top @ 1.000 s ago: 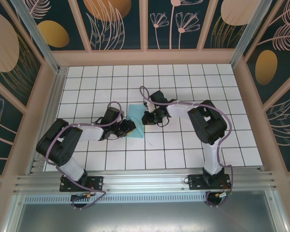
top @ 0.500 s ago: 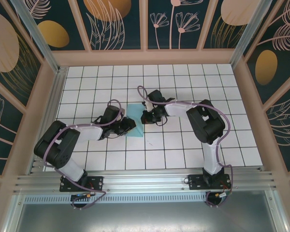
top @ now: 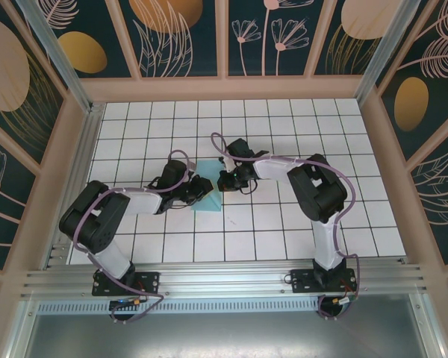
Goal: Fold a paper plane with a square sheet of paper (pick it up from the middle)
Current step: Fold the triangle a second time at the center of the table.
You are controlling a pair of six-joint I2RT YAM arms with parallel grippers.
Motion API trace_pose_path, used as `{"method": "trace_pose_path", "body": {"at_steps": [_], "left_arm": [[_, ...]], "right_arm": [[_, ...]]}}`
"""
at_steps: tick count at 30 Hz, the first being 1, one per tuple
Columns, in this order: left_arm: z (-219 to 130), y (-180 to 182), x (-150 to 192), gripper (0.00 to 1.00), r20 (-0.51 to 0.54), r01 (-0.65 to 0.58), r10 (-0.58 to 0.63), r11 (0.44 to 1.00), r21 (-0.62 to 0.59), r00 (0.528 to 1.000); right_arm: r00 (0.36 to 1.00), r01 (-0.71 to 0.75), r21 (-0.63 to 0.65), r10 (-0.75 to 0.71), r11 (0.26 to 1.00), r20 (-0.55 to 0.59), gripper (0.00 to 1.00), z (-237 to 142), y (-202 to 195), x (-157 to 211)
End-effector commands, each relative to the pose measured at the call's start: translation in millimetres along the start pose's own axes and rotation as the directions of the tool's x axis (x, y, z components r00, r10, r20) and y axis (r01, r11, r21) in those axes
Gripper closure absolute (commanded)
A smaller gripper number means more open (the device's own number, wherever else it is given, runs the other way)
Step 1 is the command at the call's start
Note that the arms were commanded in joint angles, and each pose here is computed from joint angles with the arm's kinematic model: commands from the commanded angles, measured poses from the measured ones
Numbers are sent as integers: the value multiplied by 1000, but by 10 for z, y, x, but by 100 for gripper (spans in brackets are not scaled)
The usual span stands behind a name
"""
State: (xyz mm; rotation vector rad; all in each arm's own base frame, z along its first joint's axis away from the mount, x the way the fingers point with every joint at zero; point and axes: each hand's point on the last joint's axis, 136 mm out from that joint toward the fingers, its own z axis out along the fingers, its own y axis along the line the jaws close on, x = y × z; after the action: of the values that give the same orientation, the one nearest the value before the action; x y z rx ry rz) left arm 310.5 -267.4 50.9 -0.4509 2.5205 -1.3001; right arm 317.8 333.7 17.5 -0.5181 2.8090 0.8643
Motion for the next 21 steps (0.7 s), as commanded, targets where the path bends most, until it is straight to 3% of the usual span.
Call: {"method": "trace_pose_path", "body": {"at_steps": [1,21], "left_arm": [[49,-19,2,84,-16,-9,9,1000,-12,1000],[152,270,72,85,-46,14,-18,995,-94,999]], "right_arm": [[996,-27,98,34,995,-77,94,195,-257,219],[995,-47,112,57,993,-87,94,217,-301,252]]}}
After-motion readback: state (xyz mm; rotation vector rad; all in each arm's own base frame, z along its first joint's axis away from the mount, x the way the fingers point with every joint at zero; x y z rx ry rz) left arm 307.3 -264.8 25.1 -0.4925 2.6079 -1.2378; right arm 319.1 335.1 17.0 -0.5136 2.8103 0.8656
